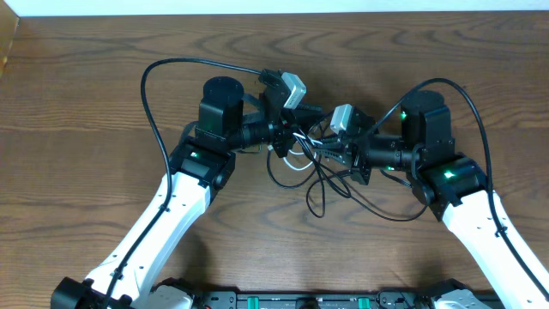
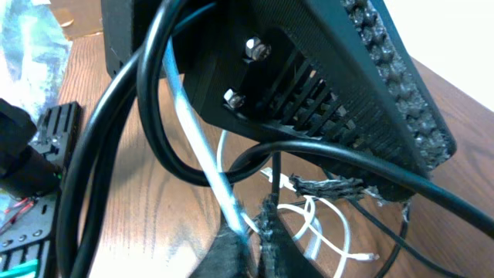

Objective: Untangle cables

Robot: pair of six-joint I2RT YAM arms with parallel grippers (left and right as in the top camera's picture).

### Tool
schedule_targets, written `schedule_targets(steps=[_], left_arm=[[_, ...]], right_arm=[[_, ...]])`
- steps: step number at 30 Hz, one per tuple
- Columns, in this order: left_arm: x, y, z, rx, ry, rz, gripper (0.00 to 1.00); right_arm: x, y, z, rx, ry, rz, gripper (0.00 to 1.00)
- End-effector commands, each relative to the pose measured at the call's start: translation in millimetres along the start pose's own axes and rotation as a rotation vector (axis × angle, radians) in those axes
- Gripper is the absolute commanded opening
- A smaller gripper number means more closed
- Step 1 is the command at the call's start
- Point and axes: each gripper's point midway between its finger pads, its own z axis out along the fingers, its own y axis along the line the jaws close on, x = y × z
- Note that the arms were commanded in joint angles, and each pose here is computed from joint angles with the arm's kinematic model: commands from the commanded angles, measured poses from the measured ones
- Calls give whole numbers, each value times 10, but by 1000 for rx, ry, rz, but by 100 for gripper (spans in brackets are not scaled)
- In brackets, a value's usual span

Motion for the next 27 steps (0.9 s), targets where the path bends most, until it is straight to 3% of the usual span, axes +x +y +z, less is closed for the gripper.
schedule_targets(steps=[1, 3, 5, 8, 10, 13, 20, 27], left_arm=[[-33, -27, -15, 2, -10, 4, 8], [-29, -27, -15, 2, -9, 3, 12], [-15, -4, -17, -10, -4, -3, 35], [68, 216, -34, -138, 22, -34, 79], [144, 371, -66, -230, 47, -56, 95], [248, 481, -103, -299, 82, -82, 96], [454, 473, -129, -301, 165, -78, 96], [734, 432, -185, -295, 275, -106, 97]], right_arm=[[-42, 21, 8, -9, -8, -10, 1], [-31, -8, 7, 7, -1, -2, 1], [-5, -84, 3, 51, 14, 31, 1], [-4, -137, -13, 85, 20, 52, 1], [-26, -144, -27, 93, 14, 55, 1], [-26, -277, -91, 169, 18, 89, 1], [112, -680, -283, 393, 59, 196, 1], [176, -881, -474, 466, 44, 270, 1]])
